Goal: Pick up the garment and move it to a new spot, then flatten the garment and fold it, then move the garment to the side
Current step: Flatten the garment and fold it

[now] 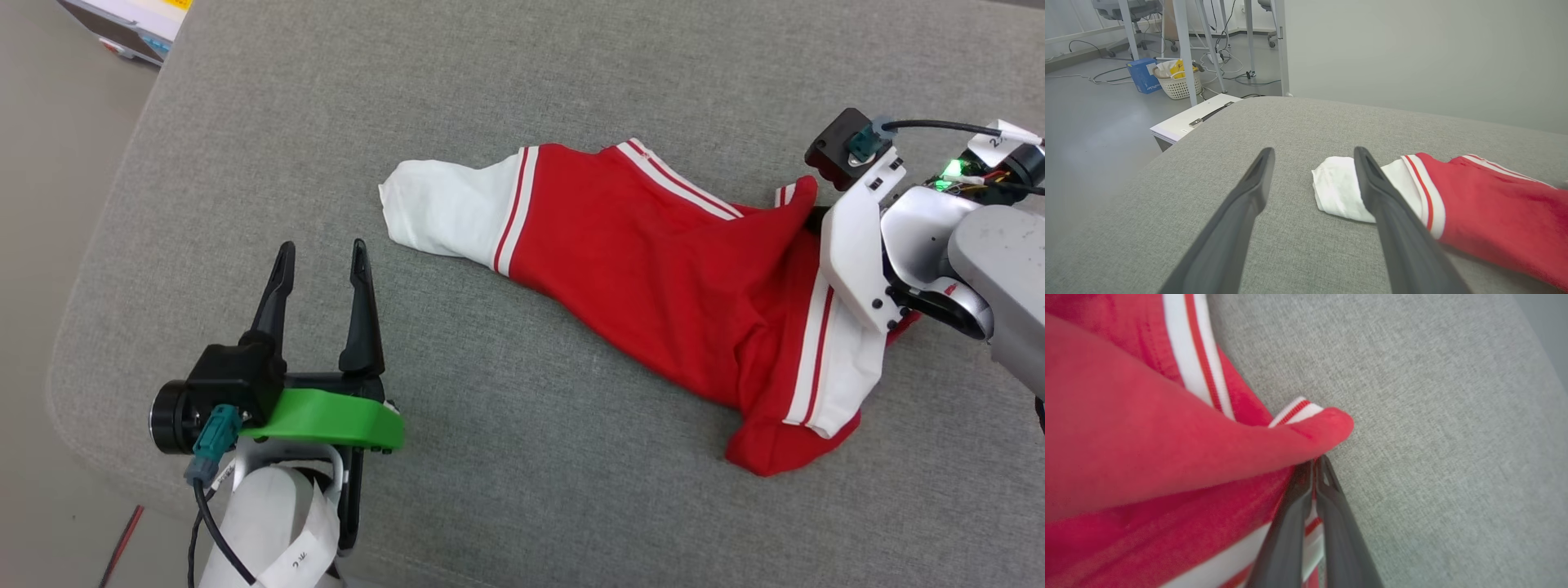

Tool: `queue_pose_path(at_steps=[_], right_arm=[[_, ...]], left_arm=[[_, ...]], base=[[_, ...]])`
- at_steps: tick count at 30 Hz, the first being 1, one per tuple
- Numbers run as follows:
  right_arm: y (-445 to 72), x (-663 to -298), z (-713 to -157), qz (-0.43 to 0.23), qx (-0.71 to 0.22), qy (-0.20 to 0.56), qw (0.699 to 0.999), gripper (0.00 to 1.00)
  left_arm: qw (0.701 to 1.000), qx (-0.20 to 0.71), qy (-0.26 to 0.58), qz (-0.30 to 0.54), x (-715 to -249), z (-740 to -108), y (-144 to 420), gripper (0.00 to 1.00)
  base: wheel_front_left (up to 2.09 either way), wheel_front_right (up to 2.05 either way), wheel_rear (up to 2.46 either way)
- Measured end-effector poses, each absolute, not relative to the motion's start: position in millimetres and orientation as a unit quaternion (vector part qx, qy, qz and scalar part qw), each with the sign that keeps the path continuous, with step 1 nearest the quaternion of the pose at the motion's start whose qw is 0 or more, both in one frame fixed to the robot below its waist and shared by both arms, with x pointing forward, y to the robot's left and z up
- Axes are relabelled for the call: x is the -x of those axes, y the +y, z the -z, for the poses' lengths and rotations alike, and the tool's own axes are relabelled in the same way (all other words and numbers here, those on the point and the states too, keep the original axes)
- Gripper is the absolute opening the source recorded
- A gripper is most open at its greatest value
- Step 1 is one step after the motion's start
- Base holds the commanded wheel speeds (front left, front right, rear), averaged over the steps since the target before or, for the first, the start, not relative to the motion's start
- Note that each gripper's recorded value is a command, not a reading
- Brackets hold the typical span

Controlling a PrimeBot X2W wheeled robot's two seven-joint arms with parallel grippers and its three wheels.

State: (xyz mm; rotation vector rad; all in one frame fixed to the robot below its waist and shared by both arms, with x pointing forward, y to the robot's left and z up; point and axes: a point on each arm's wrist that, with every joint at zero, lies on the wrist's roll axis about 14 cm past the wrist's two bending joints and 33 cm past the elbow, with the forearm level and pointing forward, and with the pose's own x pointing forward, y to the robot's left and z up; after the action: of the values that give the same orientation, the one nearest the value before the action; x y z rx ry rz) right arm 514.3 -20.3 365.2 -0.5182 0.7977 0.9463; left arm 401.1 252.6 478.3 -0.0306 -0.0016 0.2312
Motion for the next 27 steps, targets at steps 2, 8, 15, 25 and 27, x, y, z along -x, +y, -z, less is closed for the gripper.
queue_pose_path(at_steps=[2,8,15,25,27], right_arm=[[-17,-514,-377,-0.445,0.225,0.344,0.796,0.00],[-26,-510,-419,-0.445,0.186,0.271,0.833,0.00],[-74,-501,-462,-0.399,0.132,0.216,0.881,0.00],[-188,-482,-490,-0.266,0.091,0.198,0.939,0.00],[-213,-482,-501,-0.235,0.093,0.188,0.949,0.00]], left_arm=[[0.993,0.018,-0.006,-0.112,-401,-482,251,1.00],[0.995,0.023,-0.018,-0.101,-396,-490,242,1.00],[0.996,0.031,-0.016,-0.084,-384,-490,230,1.00],[0.998,0.044,-0.014,-0.047,-385,-487,204,1.00],[0.998,0.046,-0.017,-0.040,-387,-489,199,1.00]], base=[[0.00,0.00,0.00],[0.00,0.00,0.00],[0.00,0.00,0.00],[0.00,0.00,0.00],[0.00,0.00,0.00]])
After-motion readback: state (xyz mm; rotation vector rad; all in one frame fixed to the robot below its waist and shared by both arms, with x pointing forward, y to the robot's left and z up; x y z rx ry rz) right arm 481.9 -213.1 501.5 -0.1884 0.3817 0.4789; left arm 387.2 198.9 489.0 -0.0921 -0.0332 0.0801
